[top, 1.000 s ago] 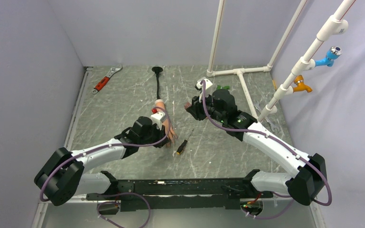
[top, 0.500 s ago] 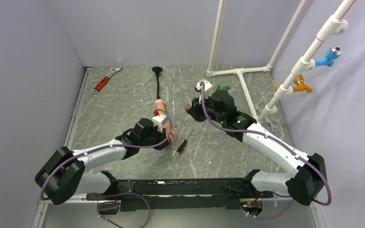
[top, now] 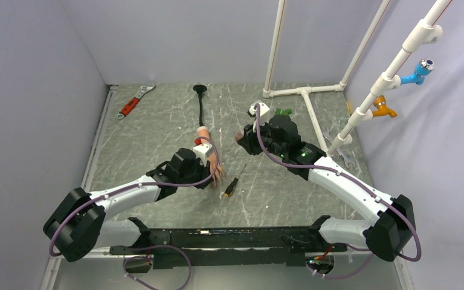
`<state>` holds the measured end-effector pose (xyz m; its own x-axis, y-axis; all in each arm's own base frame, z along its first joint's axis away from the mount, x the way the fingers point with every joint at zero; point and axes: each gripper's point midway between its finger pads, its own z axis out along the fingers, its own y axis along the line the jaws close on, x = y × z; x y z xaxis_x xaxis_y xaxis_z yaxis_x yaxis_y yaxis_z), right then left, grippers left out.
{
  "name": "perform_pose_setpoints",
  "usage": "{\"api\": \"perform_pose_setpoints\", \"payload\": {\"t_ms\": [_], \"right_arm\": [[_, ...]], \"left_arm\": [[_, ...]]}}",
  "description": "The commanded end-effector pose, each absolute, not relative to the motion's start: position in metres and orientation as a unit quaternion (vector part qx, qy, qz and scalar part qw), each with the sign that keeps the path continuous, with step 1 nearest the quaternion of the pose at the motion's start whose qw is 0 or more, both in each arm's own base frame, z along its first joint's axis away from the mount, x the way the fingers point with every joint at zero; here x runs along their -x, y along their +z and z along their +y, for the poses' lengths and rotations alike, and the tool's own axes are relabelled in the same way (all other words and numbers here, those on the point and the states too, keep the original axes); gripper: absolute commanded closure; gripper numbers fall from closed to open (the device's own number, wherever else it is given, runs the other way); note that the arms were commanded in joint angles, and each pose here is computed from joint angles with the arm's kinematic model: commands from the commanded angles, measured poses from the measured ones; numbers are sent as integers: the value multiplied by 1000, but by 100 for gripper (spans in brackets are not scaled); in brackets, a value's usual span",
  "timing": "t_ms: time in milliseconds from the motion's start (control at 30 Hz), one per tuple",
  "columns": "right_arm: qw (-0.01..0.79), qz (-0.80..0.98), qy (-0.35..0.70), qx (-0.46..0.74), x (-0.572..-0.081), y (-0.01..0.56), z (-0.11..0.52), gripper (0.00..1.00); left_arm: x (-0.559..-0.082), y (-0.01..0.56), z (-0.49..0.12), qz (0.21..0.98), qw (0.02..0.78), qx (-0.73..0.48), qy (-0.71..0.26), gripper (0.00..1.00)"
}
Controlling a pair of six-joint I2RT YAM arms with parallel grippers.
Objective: Paint the nails
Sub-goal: Paint the nail polish on the nail.
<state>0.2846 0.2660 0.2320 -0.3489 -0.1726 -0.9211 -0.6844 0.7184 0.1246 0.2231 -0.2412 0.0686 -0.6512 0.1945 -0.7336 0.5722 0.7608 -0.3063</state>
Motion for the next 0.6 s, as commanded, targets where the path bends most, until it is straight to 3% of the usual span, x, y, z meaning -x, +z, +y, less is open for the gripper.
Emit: {"api": "perform_pose_setpoints", "payload": {"t_ms": [0, 567], "right_arm": [[525, 762, 270, 266, -287, 253, 268, 100], [518, 765, 271, 270, -288, 248, 271, 100]], "left_arm": [[-240, 90, -252, 854, 386, -224, -269, 100], [-225, 72, -253, 859, 361, -222, -289, 100]]}}
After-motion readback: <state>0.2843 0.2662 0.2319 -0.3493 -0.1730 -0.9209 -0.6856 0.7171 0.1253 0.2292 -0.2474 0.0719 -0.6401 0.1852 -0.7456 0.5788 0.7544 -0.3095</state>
